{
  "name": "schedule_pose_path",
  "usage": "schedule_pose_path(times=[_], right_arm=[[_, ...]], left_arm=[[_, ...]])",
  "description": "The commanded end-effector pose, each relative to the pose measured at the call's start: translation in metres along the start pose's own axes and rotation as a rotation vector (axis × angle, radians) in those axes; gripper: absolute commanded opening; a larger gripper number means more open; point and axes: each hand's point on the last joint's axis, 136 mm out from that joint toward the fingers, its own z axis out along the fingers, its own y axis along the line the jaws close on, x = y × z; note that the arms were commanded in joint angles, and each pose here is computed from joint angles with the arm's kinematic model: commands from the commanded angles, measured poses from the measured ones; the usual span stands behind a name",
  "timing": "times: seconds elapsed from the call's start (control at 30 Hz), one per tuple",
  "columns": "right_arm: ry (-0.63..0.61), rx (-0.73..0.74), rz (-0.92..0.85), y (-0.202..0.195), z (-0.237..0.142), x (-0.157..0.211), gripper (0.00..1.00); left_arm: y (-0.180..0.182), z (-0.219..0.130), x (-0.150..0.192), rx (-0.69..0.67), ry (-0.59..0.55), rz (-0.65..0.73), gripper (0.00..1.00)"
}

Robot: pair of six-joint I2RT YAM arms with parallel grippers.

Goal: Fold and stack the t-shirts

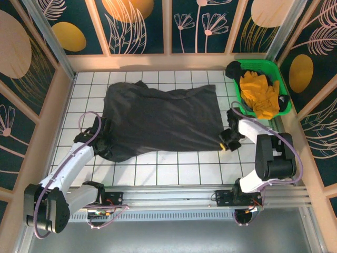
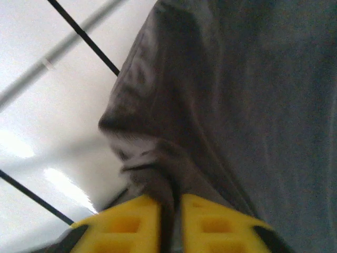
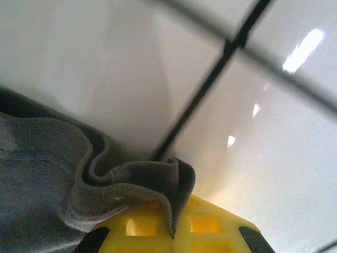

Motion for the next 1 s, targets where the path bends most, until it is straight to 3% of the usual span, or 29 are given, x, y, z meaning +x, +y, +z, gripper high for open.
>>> schedule_pose_path(times=[0.0,0.07,0.13,0.33,0.47,0.63,0.97], right_arm=[[-0.138,0.04,-0.03,-0.001,-0.007,-0.043,0.0],[-0.142,0.043,-0.057,0.004,-0.009,-0.048,0.0],[-0.137,0.042,-0.071,0.006,-0.008,-0.049,0.0],[-0.124,0.039,-0.082,0.007,-0.004,-0.047,0.0],[-0.111,0.036,-0.098,0.008,-0.002,-0.046,0.0],[-0.11,0.032,-0.108,0.011,-0.003,-0.047,0.0],[-0.076,0.014,-0.108,0.013,0.004,-0.04,0.0]], left_arm=[[-0.01,-0.002,0.028,0.083,0.147,0.008,0.47],[-0.006,-0.013,0.026,0.074,0.134,0.01,0.67],[-0.007,-0.026,0.018,0.069,0.094,0.019,0.72],[-0.014,-0.039,-0.039,-0.039,-0.105,0.044,0.62],[-0.011,-0.014,-0.058,-0.063,-0.108,-0.016,0.57],[0.002,0.015,-0.039,-0.084,-0.009,-0.008,0.48],[0.019,0.05,0.008,-0.01,0.147,-0.11,0.51]])
